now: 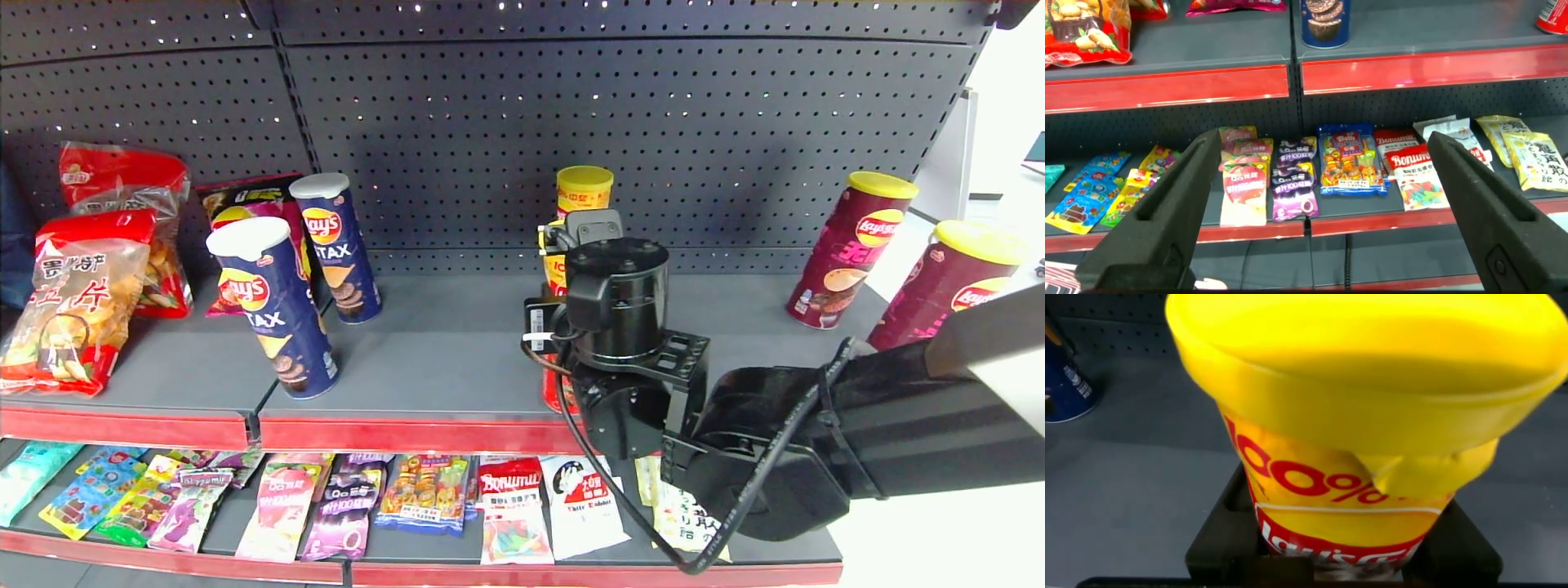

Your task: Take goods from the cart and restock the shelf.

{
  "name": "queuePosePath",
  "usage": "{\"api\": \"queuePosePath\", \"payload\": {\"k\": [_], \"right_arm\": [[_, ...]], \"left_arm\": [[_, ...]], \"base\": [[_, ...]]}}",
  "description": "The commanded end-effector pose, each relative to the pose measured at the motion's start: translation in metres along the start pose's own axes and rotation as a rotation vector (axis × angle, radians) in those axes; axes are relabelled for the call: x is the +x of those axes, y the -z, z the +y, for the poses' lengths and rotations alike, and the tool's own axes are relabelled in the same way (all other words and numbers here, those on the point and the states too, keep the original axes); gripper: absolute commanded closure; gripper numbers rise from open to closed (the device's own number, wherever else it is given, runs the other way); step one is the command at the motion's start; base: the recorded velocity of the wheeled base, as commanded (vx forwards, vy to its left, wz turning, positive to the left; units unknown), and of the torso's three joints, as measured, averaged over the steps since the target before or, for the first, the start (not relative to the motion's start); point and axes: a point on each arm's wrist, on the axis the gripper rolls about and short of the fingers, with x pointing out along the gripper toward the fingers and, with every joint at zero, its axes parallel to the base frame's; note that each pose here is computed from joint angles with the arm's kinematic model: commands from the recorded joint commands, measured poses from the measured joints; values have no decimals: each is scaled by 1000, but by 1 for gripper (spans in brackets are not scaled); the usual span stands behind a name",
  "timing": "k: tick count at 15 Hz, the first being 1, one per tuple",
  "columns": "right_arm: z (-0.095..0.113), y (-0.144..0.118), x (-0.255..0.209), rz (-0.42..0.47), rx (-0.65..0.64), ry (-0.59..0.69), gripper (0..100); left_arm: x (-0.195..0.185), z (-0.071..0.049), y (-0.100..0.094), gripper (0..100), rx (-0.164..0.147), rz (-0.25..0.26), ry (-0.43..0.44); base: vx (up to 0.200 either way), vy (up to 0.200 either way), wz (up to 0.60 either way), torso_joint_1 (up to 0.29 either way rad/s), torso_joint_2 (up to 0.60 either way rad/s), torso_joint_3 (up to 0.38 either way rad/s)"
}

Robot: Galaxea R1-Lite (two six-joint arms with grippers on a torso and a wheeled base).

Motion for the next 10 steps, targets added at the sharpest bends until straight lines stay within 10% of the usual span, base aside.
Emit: {"api": "queuePosePath", "payload": {"k": [1, 8, 9, 10], "right_arm": [[0, 0, 0, 0, 0, 0, 100], [1, 2, 0, 3, -3, -3, 100], [1, 3, 0, 5, -5, -3, 0], [1, 3, 0, 5, -3, -3, 0]], "left_arm": [[0, 0, 0, 0, 1, 2, -1], [0, 0, 0, 0, 1, 2, -1], [0, 0, 0, 0, 1, 2, -1], [0, 0, 0, 0, 1, 2, -1]], "base": [[0, 0, 0, 0, 0, 0], [0, 0, 0, 0, 0, 0], [0, 0, 0, 0, 0, 0], [0, 0, 0, 0, 0, 0]]}}
